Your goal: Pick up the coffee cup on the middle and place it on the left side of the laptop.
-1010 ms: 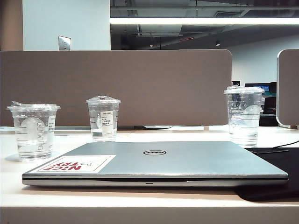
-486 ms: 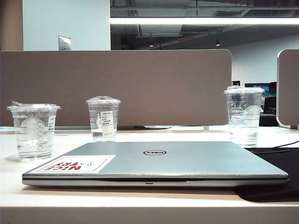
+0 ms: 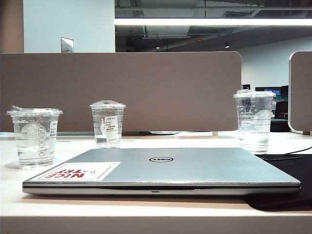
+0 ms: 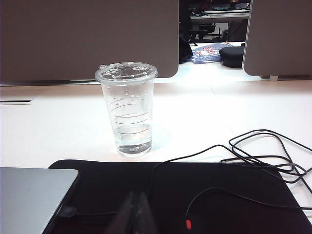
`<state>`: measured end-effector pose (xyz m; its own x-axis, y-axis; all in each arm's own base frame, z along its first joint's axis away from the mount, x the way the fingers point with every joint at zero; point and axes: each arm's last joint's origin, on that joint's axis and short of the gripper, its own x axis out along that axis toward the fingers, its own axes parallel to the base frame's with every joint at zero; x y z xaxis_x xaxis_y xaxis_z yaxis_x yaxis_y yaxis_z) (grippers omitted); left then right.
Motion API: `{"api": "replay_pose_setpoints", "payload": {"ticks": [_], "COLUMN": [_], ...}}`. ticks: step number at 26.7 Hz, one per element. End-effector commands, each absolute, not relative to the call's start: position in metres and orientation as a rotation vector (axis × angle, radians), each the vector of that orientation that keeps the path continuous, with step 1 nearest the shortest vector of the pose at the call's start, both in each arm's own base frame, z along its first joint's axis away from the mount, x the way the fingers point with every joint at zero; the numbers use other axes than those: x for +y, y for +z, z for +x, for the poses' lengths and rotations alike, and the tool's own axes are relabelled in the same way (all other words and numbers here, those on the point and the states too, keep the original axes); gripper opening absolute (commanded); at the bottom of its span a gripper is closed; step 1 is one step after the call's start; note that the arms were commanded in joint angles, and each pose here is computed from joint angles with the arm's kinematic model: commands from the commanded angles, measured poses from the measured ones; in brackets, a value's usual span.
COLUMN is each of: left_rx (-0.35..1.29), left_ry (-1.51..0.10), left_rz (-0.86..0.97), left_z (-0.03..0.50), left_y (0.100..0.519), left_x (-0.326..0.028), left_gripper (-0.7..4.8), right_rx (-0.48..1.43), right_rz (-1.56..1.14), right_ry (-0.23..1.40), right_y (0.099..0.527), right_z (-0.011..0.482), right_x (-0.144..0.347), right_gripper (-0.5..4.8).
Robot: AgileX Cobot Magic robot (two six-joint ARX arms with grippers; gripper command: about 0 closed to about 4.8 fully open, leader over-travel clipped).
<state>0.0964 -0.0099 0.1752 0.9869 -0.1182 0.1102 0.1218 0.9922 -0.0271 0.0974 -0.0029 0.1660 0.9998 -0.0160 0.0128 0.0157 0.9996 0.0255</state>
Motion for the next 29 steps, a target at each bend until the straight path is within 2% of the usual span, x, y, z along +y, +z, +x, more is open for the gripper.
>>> {"api": "replay_pose_setpoints", "payload": {"ticks": [1,9,29], "left_rx": [-0.125,-0.115,-0.112], "left_ry": [-0.159,-0.196,-0.115], "left_rz": [-0.009,0.028,-0.023], "left_z": [0.096,0.0959,0.0965], "left_y": [0.1774,0.1761,0.1762], "left_x": [-0.0102,-0.0112,-0.0048], "left_gripper": [-0.05,-0.05,-0.05], "right_rx": [-0.026,-0.025,-0.025], "right_rz": [0.025,0.025,0.025], "right_ry": [-0.015,-0.015,-0.015], "right_y": [0.1663,0.1662,0.1662], "right_z": [0.0975,0.0975,0.0975], "right_x": [-0.0029,-0.0029,-0.0029], "right_gripper": [-0.05,-0.05,-0.05]}}
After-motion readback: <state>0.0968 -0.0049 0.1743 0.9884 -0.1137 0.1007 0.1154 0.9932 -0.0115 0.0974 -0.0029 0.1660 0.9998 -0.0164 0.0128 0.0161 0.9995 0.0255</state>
